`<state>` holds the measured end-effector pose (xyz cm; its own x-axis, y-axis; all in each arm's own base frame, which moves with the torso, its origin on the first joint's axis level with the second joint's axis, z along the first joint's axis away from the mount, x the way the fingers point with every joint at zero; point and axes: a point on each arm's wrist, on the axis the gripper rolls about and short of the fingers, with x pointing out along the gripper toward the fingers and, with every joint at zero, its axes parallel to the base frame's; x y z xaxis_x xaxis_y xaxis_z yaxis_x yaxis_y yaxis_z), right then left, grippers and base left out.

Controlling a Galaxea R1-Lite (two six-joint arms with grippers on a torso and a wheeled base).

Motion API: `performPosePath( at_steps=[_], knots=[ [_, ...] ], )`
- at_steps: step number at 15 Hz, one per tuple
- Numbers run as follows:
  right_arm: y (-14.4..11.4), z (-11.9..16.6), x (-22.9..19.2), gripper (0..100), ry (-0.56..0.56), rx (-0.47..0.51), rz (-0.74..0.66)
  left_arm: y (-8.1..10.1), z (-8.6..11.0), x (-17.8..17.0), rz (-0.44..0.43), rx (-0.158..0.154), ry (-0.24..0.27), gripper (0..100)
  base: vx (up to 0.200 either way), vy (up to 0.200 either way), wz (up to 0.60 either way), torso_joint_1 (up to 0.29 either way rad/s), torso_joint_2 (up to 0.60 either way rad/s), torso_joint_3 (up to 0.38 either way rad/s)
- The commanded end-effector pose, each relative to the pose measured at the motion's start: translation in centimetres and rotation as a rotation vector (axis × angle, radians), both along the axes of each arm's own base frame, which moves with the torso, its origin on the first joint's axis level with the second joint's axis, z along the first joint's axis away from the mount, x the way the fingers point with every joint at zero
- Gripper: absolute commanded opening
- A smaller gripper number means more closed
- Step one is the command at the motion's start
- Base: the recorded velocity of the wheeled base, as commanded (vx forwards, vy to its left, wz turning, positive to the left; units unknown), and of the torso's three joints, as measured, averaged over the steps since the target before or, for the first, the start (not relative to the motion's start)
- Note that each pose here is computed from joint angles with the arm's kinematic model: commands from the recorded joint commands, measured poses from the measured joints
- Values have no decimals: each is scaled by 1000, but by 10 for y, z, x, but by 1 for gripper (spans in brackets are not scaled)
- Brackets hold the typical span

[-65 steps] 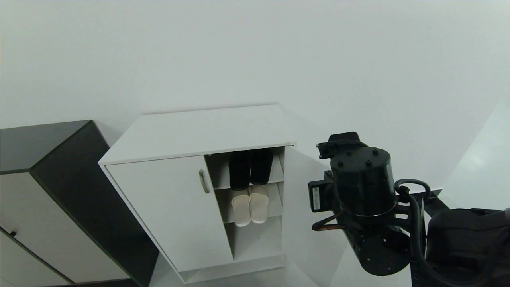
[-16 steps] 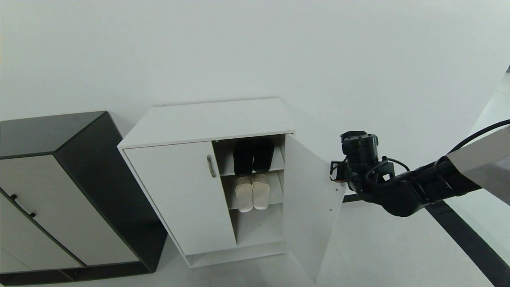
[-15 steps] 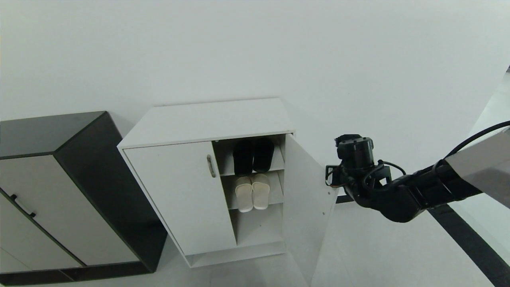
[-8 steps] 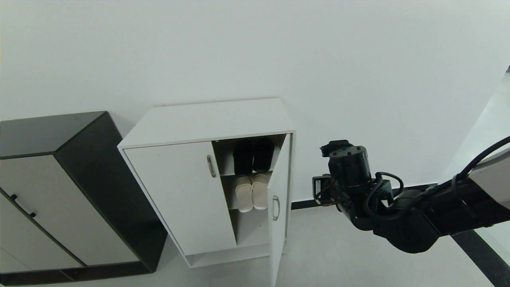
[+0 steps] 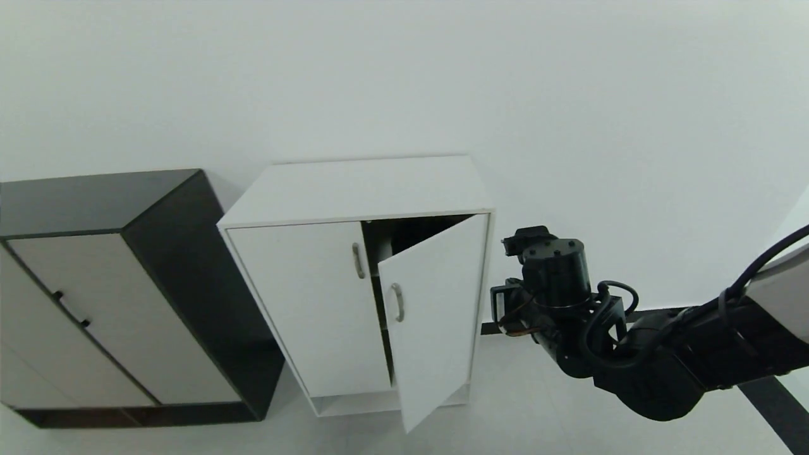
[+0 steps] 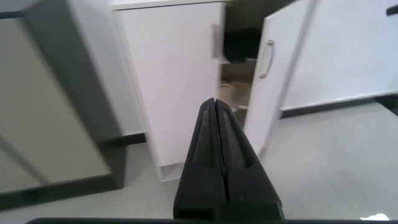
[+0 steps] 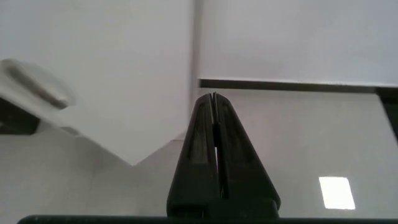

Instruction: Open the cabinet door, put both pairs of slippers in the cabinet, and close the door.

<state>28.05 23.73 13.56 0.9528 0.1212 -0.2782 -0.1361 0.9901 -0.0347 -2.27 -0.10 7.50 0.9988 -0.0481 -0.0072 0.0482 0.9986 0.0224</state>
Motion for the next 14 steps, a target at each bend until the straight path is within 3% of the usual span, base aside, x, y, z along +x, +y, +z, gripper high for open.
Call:
performPosePath(
  at_steps=[1, 7, 11, 14],
  knots=[
    [1, -1, -1, 0, 2, -1, 4, 0, 0, 0, -1, 0, -1, 0, 0, 0, 600, 2, 2, 2],
    [-1, -20, 1, 0, -4, 29, 54, 0, 0, 0, -1, 0, -1, 0, 0, 0, 100, 0, 0, 0],
    [-8, -37, -11, 0, -19, 31, 228, 0, 0, 0, -1, 0, -1, 0, 0, 0, 0, 0, 0, 0],
    [-6, -48, -9, 0, -41, 35, 239, 0, 0, 0, -1, 2, -1, 0, 200, 0, 0, -7, -4, 6]
  ],
)
